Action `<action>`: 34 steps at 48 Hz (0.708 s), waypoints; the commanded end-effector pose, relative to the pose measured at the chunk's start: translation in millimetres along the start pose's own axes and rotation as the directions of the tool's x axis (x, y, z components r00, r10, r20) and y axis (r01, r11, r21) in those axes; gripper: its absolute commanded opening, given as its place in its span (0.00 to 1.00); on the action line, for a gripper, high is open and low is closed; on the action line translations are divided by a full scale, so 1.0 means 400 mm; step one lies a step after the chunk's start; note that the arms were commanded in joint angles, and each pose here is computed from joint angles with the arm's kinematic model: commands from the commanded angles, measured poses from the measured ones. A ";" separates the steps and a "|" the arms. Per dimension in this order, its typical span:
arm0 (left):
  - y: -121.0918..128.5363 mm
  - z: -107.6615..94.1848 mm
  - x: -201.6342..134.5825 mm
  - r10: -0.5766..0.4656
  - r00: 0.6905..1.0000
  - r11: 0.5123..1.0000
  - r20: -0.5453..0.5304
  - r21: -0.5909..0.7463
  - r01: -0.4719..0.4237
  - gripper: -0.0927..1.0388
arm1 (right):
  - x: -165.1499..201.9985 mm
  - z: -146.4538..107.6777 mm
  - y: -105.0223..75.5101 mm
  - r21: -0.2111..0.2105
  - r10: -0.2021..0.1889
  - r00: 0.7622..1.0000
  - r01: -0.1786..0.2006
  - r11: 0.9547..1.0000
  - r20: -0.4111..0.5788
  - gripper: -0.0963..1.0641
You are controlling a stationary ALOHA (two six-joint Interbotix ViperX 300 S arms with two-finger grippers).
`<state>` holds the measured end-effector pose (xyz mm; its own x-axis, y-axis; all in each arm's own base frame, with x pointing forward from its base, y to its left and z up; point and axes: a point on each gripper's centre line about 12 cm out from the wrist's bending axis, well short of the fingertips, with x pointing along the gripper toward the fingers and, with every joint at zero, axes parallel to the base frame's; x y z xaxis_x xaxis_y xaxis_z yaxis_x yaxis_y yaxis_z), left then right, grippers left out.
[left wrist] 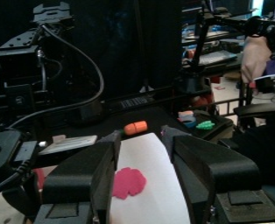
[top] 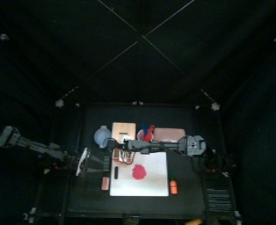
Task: Get the cutter from the drawer then cut the dough then place the extra dough in the bowl
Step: Place the cutter on the board
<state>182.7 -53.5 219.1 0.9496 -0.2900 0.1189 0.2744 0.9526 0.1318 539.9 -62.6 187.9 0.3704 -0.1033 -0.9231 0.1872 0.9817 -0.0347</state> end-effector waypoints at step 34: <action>-0.003 0.011 0.006 -0.007 1.000 1.000 0.016 -0.001 0.007 0.79 | -0.003 0.005 -0.019 -0.011 -0.027 1.000 0.027 1.000 0.001 0.63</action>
<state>182.3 -54.7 219.1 0.9478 -0.2958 0.1189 0.2802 0.9508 0.1318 537.8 -65.9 167.8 0.3200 -0.1211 -0.9397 0.1787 0.9817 -0.0657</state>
